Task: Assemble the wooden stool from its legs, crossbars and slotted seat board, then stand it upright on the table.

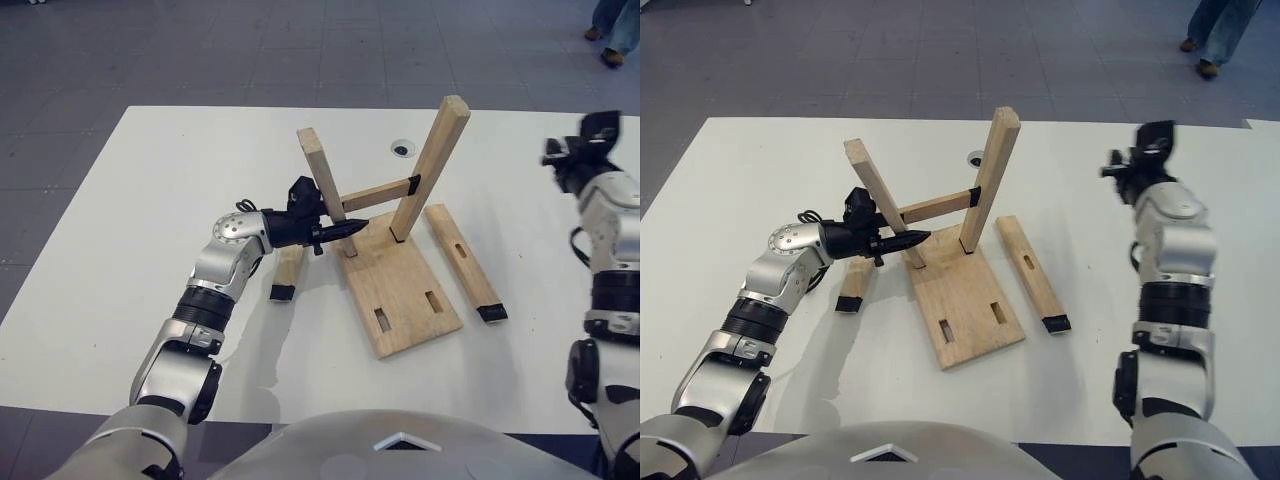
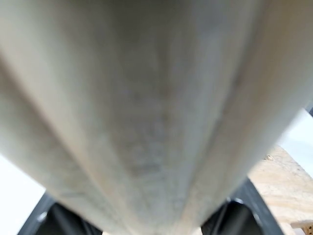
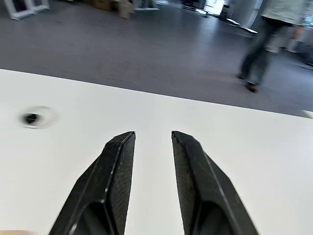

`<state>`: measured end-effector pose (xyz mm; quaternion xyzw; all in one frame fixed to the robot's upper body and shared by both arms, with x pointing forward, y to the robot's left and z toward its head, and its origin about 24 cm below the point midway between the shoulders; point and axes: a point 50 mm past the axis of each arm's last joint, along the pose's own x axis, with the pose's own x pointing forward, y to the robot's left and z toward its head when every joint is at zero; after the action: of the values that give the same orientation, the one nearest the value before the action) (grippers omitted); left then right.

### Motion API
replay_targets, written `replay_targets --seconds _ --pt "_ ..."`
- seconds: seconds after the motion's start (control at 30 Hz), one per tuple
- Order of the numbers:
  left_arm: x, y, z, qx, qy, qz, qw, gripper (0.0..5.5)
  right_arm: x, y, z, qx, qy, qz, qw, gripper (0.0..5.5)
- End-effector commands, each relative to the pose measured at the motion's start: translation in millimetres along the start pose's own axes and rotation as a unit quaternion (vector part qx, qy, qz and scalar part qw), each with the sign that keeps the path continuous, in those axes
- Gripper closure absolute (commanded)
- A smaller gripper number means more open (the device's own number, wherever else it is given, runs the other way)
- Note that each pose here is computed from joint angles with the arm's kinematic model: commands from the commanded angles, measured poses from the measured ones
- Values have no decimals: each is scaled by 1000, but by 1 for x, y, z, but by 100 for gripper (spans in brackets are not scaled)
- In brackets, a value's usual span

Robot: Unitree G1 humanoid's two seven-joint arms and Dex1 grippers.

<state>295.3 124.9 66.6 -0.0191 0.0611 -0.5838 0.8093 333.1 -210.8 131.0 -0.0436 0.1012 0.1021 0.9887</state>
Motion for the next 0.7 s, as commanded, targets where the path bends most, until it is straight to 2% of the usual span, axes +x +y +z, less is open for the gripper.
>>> replay_targets --seconds 0.03,0.07,0.2,0.47,0.53,0.7 --pt "-13 -14 -52 -45 146 -9 988 345 -66 151 31 64 -3 439 896 413" --pt "-14 -14 -53 -46 147 -9 988 345 -66 143 32 65 11 446 893 413" --pt "-14 -15 -55 -46 147 -9 988 345 -46 105 34 52 35 346 936 413" --pt "-15 -23 -61 -41 162 -30 985 345 -35 88 22 53 59 252 965 413" --pt "-15 -24 -61 -45 163 -32 985 345 -31 80 9 44 81 218 972 413" --pt "-11 -12 -46 -2 141 -53 989 345 -31 76 -14 40 115 208 971 413"
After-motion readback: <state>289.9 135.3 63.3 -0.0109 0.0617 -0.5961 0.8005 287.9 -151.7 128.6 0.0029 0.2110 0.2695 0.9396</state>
